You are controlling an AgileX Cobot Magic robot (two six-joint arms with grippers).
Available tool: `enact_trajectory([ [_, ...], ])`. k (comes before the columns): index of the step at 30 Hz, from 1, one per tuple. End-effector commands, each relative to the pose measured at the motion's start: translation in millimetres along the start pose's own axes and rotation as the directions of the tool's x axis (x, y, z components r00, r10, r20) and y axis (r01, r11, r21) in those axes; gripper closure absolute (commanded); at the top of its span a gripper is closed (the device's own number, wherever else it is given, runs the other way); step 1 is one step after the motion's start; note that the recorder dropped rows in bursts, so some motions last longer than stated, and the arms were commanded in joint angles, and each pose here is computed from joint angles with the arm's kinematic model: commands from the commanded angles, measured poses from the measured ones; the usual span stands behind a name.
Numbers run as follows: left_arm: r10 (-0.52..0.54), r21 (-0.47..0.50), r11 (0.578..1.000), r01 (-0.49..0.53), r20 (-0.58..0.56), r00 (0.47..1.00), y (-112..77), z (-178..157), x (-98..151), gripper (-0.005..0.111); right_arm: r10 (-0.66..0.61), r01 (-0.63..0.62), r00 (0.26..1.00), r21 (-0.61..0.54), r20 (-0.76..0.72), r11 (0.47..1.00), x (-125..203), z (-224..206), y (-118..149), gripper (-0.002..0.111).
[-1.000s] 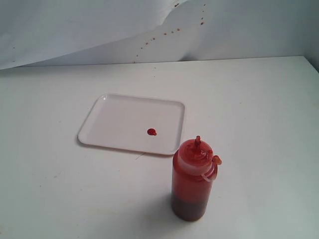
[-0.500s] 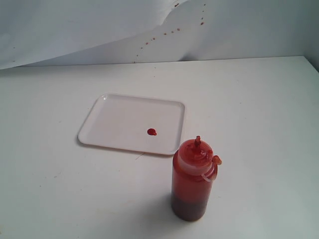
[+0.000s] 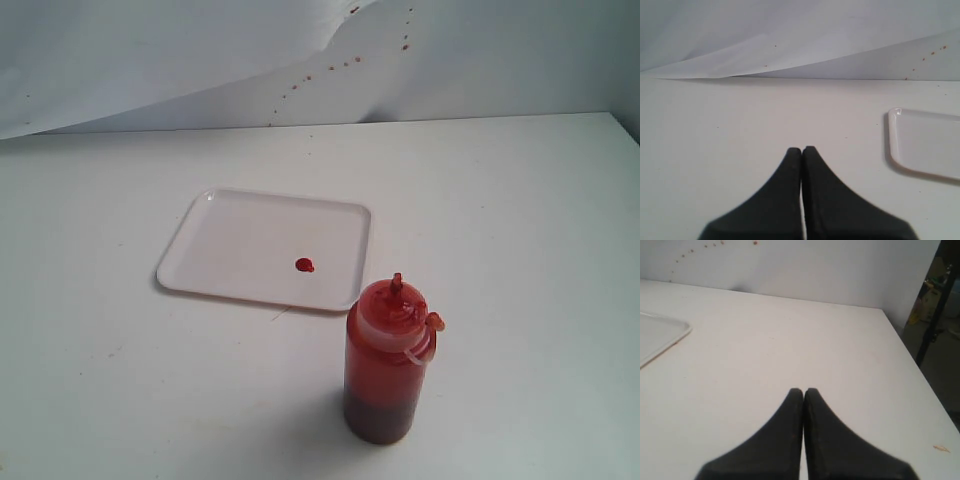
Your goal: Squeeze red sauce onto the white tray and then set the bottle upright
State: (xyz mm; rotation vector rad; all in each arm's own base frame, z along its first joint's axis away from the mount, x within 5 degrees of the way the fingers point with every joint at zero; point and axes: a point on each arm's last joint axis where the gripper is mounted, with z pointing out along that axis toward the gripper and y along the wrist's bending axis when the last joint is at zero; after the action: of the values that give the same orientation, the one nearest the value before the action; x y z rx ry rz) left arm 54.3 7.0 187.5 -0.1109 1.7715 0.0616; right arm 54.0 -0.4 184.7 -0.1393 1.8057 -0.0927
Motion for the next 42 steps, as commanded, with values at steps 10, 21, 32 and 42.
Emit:
enact_trajectory([
  [10,-0.002,0.0,1.0,0.002,0.01,1.0,0.0,0.0,-0.2,0.107,0.021,-0.02,1.0,0.038,-0.019,0.999,2.6,0.0,-1.8,0.108],
  [21,-0.006,0.0,1.0,0.006,0.01,1.0,0.0,0.0,-0.2,0.107,0.021,-0.02,1.0,0.038,-0.019,0.999,2.6,0.0,-1.8,0.108],
  [32,-0.002,0.0,1.0,0.002,0.01,1.0,0.0,0.0,-0.2,0.107,0.12,-0.119,0.993,0.031,-0.016,0.992,2.6,0.0,-0.9,0.108],
  [42,-0.006,0.0,1.0,0.006,0.01,1.0,0.0,0.0,-0.2,0.107,0.127,-0.126,0.992,0.06,-0.016,0.99,2.8,-0.1,-2.5,0.108],
])
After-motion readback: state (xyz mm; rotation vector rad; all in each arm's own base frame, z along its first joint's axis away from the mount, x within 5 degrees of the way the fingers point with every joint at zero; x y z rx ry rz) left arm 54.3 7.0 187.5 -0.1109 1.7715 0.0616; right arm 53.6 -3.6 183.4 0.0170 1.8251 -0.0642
